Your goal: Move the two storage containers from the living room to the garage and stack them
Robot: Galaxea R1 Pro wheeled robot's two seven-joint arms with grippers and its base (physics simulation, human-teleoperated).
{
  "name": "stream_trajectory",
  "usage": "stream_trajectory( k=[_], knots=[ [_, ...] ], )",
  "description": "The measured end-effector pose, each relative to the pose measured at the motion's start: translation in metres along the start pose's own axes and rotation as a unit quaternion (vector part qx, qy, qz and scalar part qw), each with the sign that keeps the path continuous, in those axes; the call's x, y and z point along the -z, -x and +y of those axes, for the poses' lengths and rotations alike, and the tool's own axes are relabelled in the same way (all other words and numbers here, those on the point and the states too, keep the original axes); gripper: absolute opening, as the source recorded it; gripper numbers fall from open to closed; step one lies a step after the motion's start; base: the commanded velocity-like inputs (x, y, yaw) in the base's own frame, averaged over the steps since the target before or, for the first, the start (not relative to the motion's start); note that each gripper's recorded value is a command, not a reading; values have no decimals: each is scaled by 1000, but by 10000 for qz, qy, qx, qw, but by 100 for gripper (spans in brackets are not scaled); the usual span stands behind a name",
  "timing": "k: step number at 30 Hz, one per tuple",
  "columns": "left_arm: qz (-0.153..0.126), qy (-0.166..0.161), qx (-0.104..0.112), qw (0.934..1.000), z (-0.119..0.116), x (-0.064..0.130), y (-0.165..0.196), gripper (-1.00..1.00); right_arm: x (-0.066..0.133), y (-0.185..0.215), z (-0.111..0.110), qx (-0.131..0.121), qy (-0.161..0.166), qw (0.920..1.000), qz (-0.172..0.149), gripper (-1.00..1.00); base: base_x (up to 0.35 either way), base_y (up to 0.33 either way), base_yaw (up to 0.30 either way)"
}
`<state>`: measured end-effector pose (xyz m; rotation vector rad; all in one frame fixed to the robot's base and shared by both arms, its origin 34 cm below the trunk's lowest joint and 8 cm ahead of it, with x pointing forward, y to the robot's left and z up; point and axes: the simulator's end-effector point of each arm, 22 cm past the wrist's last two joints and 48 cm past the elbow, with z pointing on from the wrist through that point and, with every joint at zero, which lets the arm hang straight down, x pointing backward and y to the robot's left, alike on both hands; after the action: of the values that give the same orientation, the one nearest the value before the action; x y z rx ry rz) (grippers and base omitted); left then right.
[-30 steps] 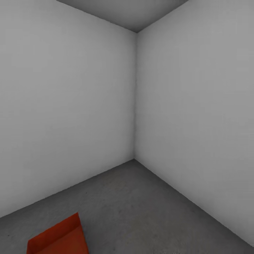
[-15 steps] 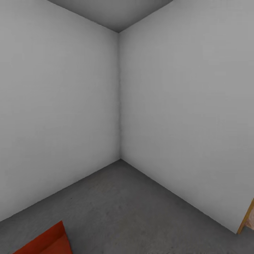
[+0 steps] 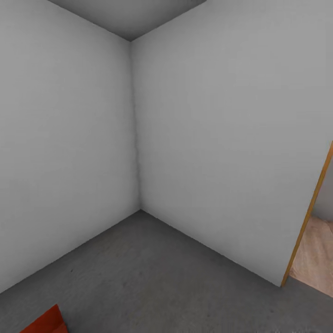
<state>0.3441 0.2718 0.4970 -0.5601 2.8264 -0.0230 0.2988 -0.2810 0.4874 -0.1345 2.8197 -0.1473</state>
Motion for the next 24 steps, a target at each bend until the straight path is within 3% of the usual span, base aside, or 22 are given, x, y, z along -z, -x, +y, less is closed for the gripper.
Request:
stream_trajectory(
  k=[24],
  knots=[
    [-6, 9, 5, 10000, 1, 0, 1, 100, 0, 0, -1, 1, -5, 10000, 2, 100, 0, 0, -287]
  ],
)
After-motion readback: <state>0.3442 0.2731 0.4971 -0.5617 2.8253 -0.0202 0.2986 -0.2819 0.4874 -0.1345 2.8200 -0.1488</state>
